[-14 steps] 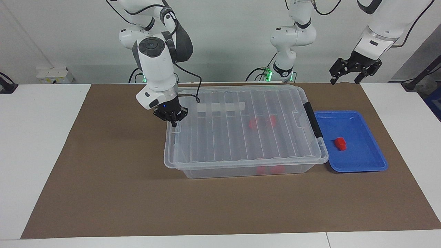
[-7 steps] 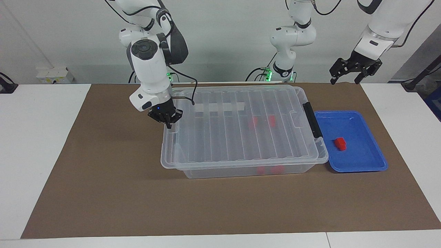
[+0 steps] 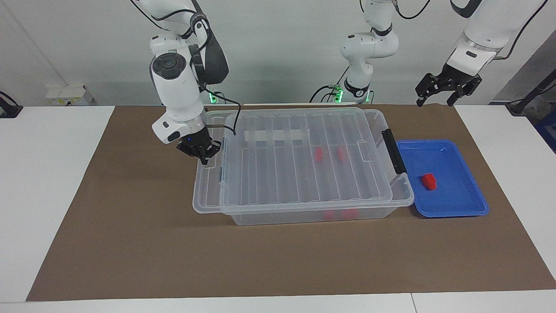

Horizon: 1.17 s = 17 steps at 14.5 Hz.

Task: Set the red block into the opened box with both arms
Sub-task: 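Lower the right gripper onto the clear lid's edge, then slide the clear lid toward the right gripper to uncover the box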

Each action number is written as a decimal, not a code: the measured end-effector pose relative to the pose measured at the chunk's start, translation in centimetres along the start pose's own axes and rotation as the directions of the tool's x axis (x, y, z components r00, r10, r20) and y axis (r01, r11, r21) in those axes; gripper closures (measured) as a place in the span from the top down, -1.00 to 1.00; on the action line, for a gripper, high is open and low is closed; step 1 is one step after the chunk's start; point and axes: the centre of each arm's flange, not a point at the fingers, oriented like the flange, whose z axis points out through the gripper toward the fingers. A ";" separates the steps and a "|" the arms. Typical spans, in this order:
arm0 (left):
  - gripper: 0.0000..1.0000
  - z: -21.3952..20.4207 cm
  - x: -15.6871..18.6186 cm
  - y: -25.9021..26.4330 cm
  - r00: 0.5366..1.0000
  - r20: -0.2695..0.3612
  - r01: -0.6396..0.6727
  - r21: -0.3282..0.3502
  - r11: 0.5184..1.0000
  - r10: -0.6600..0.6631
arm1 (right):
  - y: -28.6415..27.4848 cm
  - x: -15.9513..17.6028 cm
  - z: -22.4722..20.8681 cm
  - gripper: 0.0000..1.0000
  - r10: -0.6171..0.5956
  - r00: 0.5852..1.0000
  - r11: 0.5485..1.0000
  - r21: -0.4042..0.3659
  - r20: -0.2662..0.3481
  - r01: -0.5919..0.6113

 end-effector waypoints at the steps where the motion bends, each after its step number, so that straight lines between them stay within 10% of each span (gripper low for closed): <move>1: 1.00 0.0 0.0 0.0 1.000 0.000 0.000 0.000 1.000 0.000 | 0.6 0.2 0.0 -0.98 0.000 1.000 1.000 0.000 0.000 0.000; 17: 1.00 0.0 0.0 0.0 1.000 0.000 0.000 0.000 1.000 0.000 | 7.3 1.9 0.7 -0.98 0.034 0.999 0.999 -0.009 0.015 -0.033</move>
